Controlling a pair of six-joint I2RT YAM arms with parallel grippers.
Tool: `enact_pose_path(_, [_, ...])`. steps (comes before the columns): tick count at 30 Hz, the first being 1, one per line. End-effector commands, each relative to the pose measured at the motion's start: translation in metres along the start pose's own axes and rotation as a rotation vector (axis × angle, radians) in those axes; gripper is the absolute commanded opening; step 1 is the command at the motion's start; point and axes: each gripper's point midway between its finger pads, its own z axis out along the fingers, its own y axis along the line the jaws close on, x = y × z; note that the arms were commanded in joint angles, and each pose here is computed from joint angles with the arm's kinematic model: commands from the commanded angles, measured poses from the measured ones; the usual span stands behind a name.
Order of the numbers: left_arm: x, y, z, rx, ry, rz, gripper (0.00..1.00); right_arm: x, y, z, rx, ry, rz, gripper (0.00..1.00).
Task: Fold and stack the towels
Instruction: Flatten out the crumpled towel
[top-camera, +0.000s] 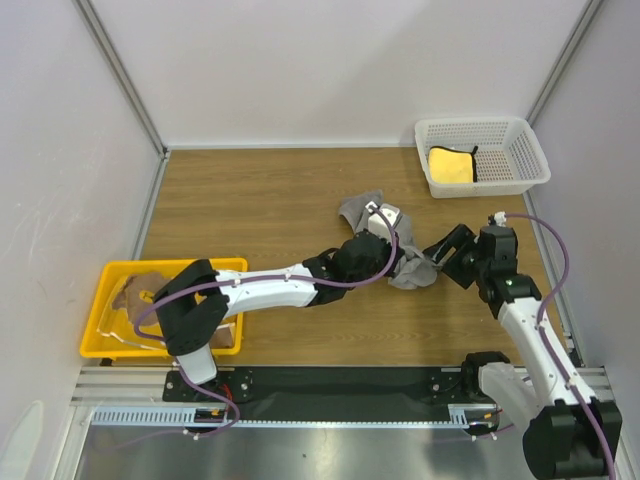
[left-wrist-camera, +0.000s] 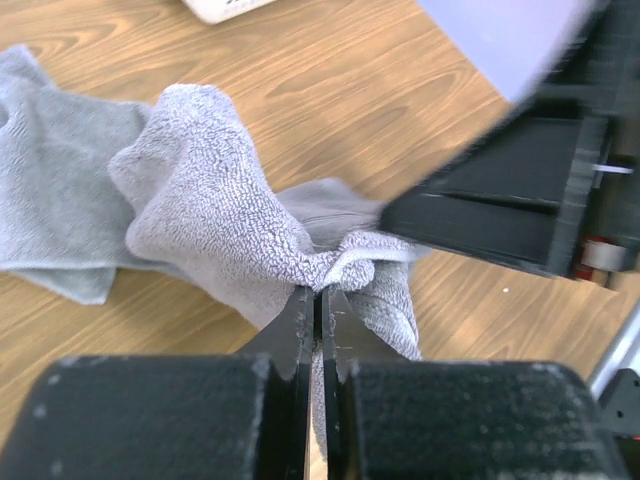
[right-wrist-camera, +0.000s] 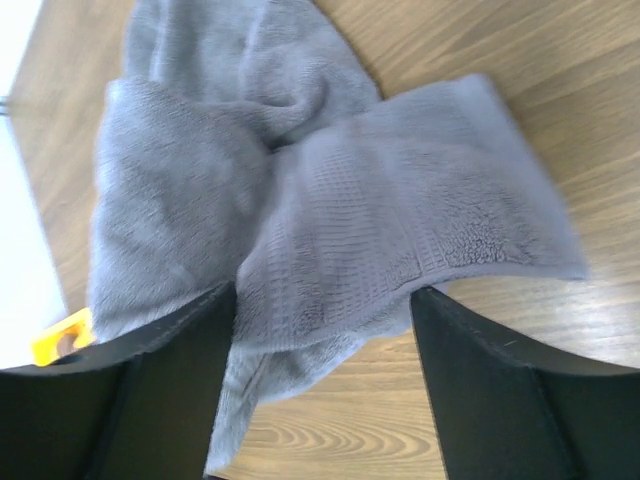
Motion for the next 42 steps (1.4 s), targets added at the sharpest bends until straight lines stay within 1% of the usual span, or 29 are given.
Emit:
enact_pose_path(1, [-0.035,0.001,-0.008,-0.019,-0.065,-0.039,0.00,0.007,0.005,-0.010,-0.059,-0.002,0.021,0.74])
enact_pose_path(6, [-0.029,-0.007,-0.005,0.024,-0.043,-0.056,0.00,0.003,0.026,-0.025,-0.156,-0.032,0.047,0.74])
enact_pose_path(10, [-0.029,-0.010,-0.003,0.032,-0.039,-0.071,0.00,0.011,0.037,-0.032,-0.199,-0.003,0.071,0.70])
enact_pose_path(13, [-0.029,-0.012,0.000,0.031,-0.032,-0.073,0.00,0.023,0.036,-0.034,-0.177,0.018,0.067,0.68])
enact_pose_path(14, [-0.029,-0.013,0.001,0.035,-0.033,-0.077,0.00,0.028,0.029,-0.031,-0.147,0.025,0.075,0.68])
enact_pose_path(19, [-0.027,-0.013,0.004,0.032,-0.028,-0.083,0.00,0.048,0.028,-0.029,-0.147,0.079,0.082,0.66])
enact_pose_path(20, [-0.027,-0.014,0.004,0.036,-0.028,-0.084,0.00,0.048,0.026,-0.027,-0.135,0.074,0.082,0.66])
enact_pose_path(23, [-0.028,-0.014,0.004,0.039,-0.031,-0.089,0.00,0.049,0.026,-0.023,-0.130,0.069,0.078,0.58])
enact_pose_path(25, [-0.030,-0.014,0.002,0.035,-0.036,-0.092,0.00,0.046,0.024,-0.020,-0.121,0.053,0.061,0.41])
enact_pose_path(27, [-0.032,-0.012,-0.002,0.031,-0.043,-0.098,0.00,0.043,0.023,-0.017,-0.108,0.041,0.048,0.21])
enact_pose_path(28, [-0.035,-0.010,-0.005,0.018,-0.054,-0.103,0.00,0.039,0.021,-0.016,-0.094,0.026,0.031,0.06])
enact_pose_path(29, [-0.036,-0.006,-0.009,0.005,-0.059,-0.106,0.00,0.038,0.018,-0.016,-0.077,0.024,0.024,0.00])
enact_pose_path(32, [-0.050,0.011,-0.020,-0.060,-0.088,-0.100,0.00,0.032,0.009,-0.015,-0.013,0.005,-0.004,0.00])
enact_pose_path(33, [-0.067,0.015,-0.029,-0.072,-0.121,-0.100,0.00,0.031,0.006,-0.014,0.002,0.003,-0.009,0.00])
enact_pose_path(36, [-0.093,0.050,-0.046,-0.171,-0.154,-0.120,0.00,0.028,0.002,-0.011,0.017,0.002,-0.015,0.00])
enact_pose_path(37, [-0.109,0.071,-0.059,-0.215,-0.178,-0.138,0.00,0.024,0.000,-0.009,0.025,0.001,-0.014,0.00])
enact_pose_path(38, [-0.116,0.083,-0.066,-0.238,-0.192,-0.152,0.00,0.022,-0.003,-0.008,0.032,0.001,-0.013,0.00])
enact_pose_path(39, [-0.127,0.106,-0.074,-0.285,-0.218,-0.173,0.00,0.021,-0.003,-0.008,0.037,0.002,-0.017,0.00])
enact_pose_path(40, [-0.145,0.113,-0.092,-0.293,-0.264,-0.188,0.00,0.014,-0.006,-0.007,0.049,-0.015,-0.014,0.00])
enact_pose_path(41, [-0.140,0.126,-0.100,-0.328,-0.259,-0.189,0.00,0.010,-0.008,-0.007,0.054,-0.021,-0.018,0.00])
enact_pose_path(42, [-0.147,0.138,-0.111,-0.369,-0.286,-0.187,0.00,0.005,-0.007,-0.009,0.055,-0.035,-0.035,0.00])
